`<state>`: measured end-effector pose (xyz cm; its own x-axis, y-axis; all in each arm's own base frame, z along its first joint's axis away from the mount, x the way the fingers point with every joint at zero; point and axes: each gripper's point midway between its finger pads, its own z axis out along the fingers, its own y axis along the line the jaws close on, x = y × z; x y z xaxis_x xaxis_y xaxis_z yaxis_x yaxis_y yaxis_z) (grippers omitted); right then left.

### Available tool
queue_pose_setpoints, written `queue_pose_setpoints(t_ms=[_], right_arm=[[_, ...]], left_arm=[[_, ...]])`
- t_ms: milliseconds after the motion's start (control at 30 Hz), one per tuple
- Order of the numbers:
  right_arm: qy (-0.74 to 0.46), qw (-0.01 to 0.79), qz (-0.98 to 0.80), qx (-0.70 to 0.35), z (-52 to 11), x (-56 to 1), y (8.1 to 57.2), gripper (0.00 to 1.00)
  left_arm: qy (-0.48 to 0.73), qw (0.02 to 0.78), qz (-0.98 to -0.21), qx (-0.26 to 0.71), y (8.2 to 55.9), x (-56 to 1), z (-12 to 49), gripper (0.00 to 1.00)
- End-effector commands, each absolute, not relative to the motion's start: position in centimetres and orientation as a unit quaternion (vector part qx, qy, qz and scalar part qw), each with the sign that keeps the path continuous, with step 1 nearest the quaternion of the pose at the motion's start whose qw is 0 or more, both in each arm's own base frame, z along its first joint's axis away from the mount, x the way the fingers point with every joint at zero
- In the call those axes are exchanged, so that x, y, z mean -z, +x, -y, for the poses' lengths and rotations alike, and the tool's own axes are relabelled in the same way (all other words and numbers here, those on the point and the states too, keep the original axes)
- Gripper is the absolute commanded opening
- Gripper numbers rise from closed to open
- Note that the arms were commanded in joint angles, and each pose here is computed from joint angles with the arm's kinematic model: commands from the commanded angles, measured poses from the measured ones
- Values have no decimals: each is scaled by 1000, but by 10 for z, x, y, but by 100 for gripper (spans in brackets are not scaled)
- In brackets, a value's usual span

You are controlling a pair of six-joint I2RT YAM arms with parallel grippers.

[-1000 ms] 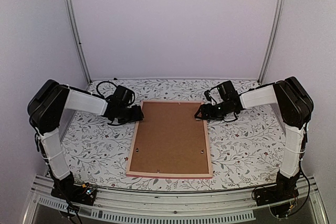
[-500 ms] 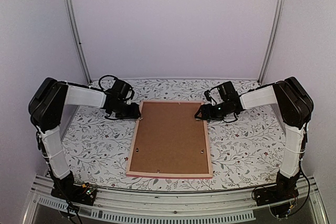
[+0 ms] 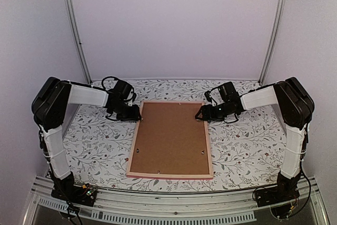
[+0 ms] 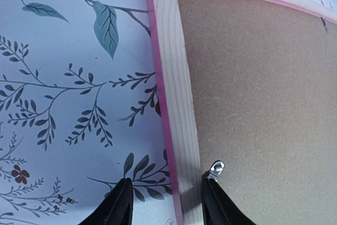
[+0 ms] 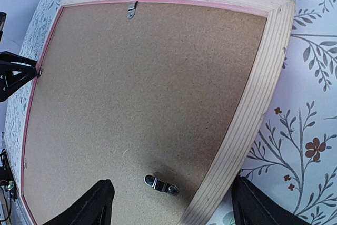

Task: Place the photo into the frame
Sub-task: Press the fastener onto the backboard.

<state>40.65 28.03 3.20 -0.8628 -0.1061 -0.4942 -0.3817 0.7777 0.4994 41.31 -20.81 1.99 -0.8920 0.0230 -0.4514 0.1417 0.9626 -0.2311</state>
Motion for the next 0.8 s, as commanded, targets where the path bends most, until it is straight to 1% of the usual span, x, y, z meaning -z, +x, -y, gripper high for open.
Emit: queue_pose_setpoints(t_ms=[0, 500, 633, 767], right_arm=[[-122, 148, -939, -287, -269, 13, 375, 80], [-123, 142, -939, -287, -266, 20, 374, 80], [-122, 143, -940, -286, -265, 20, 373, 80], [-122, 141, -940, -286, -264, 21, 373, 80]], left_arm=[[47, 201, -972, 113, 402, -6, 206, 47], [72, 185, -979, 44, 393, 11, 210, 45], [83, 181, -980, 20, 390, 16, 207, 39], [80, 190, -979, 14, 389, 13, 204, 39]])
